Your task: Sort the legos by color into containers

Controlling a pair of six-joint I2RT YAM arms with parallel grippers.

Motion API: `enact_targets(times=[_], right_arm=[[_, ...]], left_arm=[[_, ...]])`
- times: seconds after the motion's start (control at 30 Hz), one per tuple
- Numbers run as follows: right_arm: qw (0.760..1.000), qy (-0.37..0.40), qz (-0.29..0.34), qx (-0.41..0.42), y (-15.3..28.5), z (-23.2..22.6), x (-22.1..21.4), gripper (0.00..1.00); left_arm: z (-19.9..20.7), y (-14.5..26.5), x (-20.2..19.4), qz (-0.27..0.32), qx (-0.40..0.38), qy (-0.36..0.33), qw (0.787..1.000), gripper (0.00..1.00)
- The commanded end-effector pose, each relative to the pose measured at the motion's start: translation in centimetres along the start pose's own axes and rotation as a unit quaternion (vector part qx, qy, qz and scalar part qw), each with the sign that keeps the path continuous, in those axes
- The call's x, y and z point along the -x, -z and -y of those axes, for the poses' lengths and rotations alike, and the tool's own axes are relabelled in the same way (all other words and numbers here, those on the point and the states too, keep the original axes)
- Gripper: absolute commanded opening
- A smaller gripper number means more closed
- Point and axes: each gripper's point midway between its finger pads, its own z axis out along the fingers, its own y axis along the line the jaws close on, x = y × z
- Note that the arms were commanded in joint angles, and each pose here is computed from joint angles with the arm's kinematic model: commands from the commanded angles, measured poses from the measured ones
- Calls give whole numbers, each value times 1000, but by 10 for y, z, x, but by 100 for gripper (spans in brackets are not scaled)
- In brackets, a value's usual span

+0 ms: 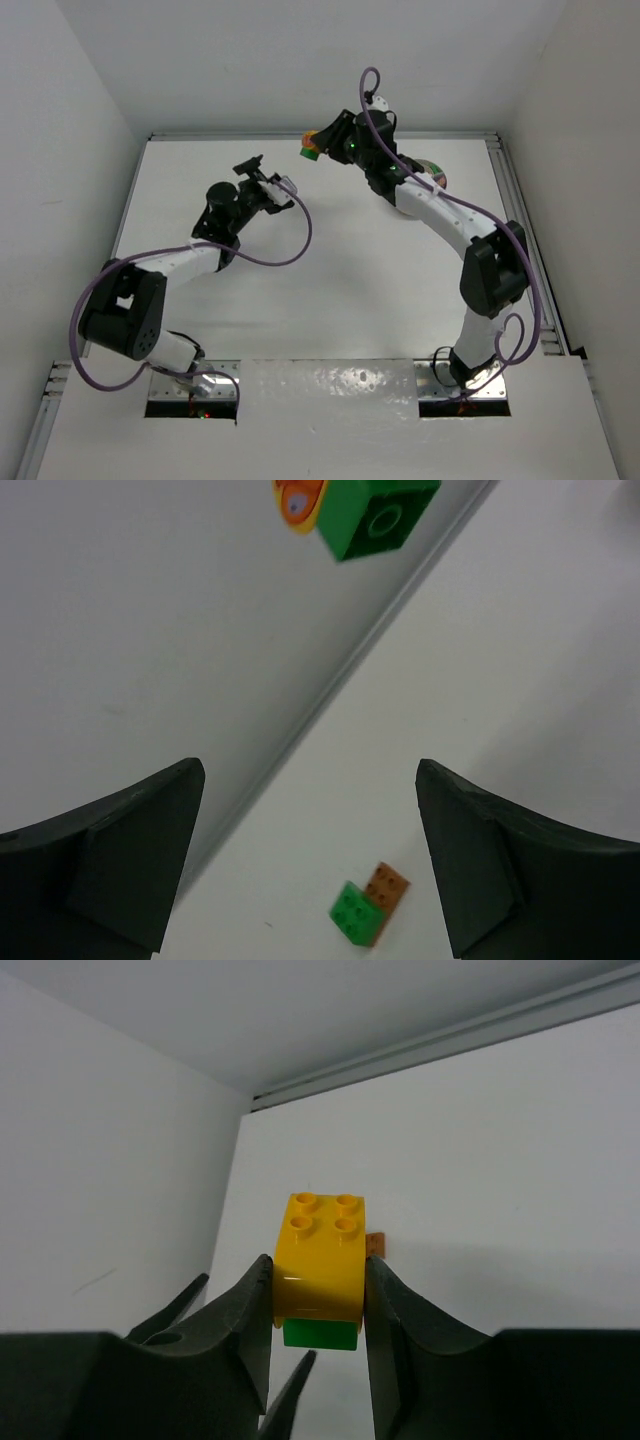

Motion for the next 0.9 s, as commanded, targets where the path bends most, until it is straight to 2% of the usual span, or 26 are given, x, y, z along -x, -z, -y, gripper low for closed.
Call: enact_targets(times=[0.0, 0.07, 0.23, 0.5, 0.67, 0.87], right_arm=[[996, -70, 30, 42, -2, -38, 10, 0], [995, -75, 32, 53, -1, -48, 7, 0], [994, -89, 24, 64, 1, -54, -6, 0], [991, -107, 10, 84, 0, -61, -14, 0], [987, -114, 7, 113, 1, -71, -15, 0], [983, -123, 14, 136, 2, -77, -13, 0]], left_arm=[[-51, 2, 56, 97, 137, -151, 974, 85], [-48, 2, 62, 109, 146, -187, 965, 86], [-33, 4, 70, 126, 131, -220, 958, 86], [-19, -4, 67, 123, 104, -231, 960, 78], [-13, -7, 74, 132, 103, -257, 952, 71], [-7, -6, 76, 140, 103, -279, 944, 74]])
